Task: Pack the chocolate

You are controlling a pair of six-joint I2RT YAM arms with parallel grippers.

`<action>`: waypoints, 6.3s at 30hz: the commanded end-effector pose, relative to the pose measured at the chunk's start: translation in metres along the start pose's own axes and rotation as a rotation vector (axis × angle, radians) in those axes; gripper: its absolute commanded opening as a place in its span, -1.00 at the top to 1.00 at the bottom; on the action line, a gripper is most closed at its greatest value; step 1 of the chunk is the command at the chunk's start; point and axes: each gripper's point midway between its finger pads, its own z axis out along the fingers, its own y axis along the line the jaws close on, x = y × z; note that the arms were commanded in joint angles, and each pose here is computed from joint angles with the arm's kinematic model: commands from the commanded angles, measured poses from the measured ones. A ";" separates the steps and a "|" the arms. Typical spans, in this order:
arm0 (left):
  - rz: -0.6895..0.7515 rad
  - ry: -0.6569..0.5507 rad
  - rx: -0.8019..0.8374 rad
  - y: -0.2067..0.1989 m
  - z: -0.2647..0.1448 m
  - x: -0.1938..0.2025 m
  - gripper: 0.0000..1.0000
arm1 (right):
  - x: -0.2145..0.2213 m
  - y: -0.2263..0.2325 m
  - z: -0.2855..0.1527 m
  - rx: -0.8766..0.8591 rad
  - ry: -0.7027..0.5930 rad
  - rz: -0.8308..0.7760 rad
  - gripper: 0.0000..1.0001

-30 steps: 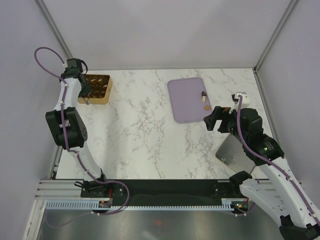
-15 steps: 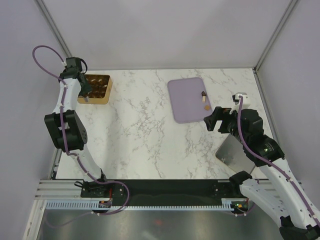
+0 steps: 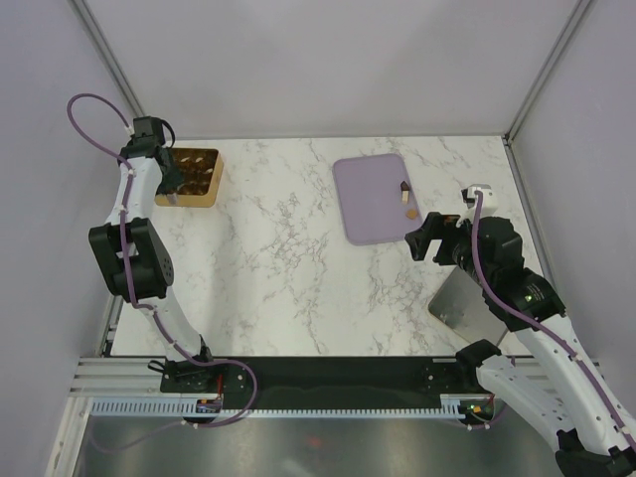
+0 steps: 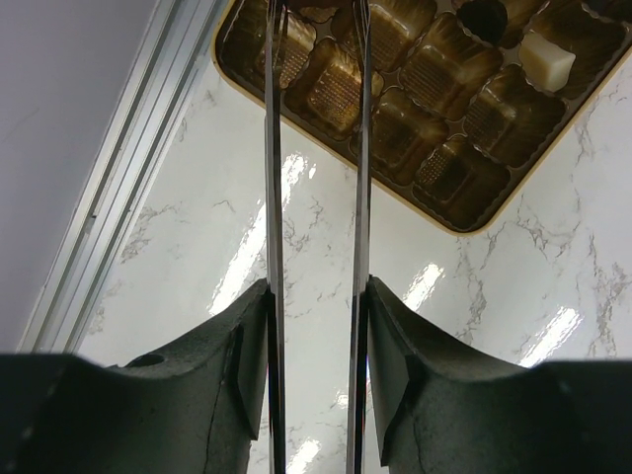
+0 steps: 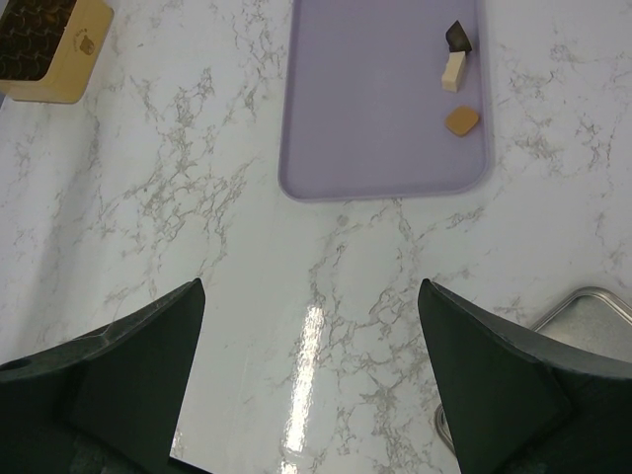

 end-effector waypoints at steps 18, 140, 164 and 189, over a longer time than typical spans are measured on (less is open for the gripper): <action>0.143 -0.180 0.229 -0.089 -0.107 -0.010 0.01 | -0.024 0.008 -0.013 -0.017 -0.062 0.014 -0.95; -0.010 -0.068 0.137 -0.037 -0.044 -0.021 0.27 | -0.014 0.003 -0.029 -0.026 -0.068 0.000 -0.96; 0.004 -0.056 0.051 -0.023 -0.008 -0.025 0.12 | -0.016 0.000 -0.016 0.003 -0.059 -0.011 -0.96; 0.333 -0.179 0.524 -0.234 -0.177 0.071 0.05 | -0.034 0.003 -0.044 0.002 -0.107 0.020 -0.95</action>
